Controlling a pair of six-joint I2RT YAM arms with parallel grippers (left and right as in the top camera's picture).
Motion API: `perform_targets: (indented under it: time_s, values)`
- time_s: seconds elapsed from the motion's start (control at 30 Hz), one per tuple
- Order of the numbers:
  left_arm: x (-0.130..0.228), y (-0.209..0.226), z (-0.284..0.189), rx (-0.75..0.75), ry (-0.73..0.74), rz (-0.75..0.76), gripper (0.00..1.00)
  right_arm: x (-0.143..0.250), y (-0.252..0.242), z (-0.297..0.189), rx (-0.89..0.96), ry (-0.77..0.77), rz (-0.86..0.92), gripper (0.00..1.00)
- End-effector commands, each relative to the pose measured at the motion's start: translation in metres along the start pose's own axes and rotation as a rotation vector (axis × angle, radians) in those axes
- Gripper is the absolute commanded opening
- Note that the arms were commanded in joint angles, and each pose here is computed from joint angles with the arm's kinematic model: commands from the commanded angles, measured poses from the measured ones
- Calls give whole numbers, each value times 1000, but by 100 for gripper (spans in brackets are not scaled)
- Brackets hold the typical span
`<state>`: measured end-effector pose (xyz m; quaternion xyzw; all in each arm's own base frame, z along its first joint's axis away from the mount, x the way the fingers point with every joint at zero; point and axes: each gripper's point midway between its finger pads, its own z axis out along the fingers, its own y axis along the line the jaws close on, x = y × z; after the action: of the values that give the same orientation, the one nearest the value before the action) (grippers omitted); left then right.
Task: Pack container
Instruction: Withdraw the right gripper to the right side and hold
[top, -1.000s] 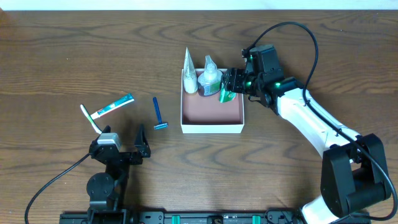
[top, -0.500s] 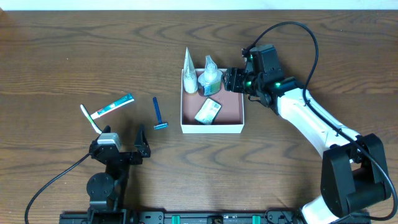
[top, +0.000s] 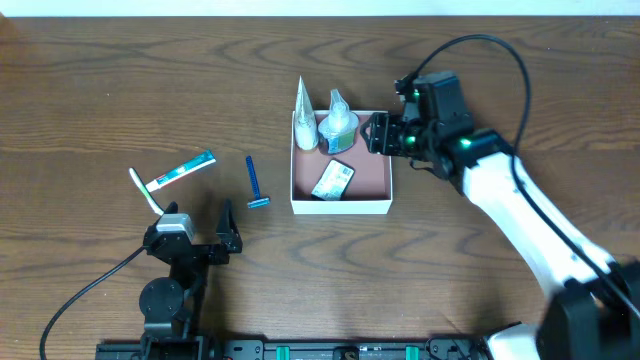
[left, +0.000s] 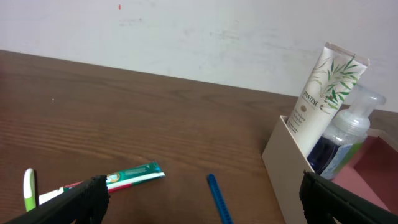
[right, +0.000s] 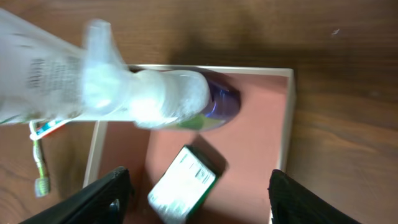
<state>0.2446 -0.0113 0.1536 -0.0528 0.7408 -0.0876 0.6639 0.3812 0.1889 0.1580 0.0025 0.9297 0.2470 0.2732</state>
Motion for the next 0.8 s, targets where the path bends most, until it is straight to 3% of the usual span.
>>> perform_targets:
  time_s: [0.0,0.2,0.37,0.5,0.77]
  values:
    - [16,3,1,-3,51,-2,98,-18,-6,-36,84,-103,-35,76]
    - [16,3,1,-3,51,-2,98,-37,-71,-104,289,-238,141,83]
    - [16,3,1,-3,51,-2,98,-38,-141,-160,504,-325,285,99]
    - [16,3,1,-3,51,-2,98,-31,-182,-184,608,-340,383,99]
    - [16,3,1,-3,51,-2,98,-17,-215,-204,702,-330,474,99]
